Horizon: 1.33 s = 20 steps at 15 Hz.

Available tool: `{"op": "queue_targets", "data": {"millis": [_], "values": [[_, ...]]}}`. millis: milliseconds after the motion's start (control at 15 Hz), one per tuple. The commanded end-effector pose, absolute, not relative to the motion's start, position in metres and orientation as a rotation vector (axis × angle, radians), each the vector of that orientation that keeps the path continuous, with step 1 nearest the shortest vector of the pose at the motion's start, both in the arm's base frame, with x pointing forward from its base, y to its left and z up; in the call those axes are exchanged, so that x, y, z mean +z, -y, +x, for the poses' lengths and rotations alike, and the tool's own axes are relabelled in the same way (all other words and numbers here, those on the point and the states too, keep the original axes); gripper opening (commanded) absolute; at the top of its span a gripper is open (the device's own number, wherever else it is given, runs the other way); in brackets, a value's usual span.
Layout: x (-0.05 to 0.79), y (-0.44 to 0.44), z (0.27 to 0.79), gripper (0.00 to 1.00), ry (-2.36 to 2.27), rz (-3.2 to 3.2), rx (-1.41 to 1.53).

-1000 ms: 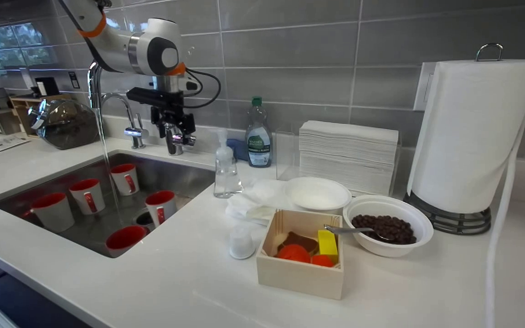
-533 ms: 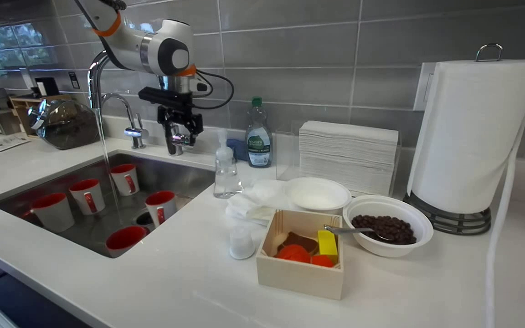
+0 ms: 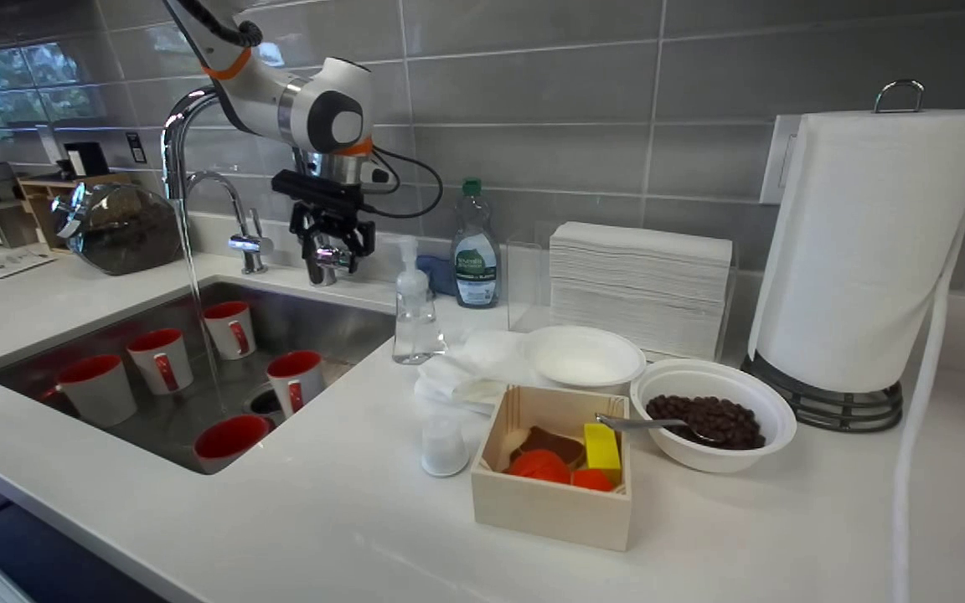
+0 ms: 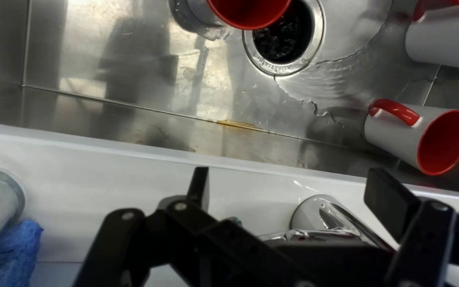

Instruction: Open then close the tap

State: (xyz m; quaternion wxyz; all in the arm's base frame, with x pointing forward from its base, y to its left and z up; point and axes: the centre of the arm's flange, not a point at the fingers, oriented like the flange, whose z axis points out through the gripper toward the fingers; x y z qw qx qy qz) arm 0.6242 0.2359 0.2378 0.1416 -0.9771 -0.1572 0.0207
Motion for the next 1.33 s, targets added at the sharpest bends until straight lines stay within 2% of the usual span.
{"op": "queue_targets", "data": {"millis": [0,1267], "values": [[0.238,-0.243,0.639,1.00,0.526,-2.750,0.083],[0.249,-0.280,0.606,1.00,0.915,-2.516,0.286]]}}
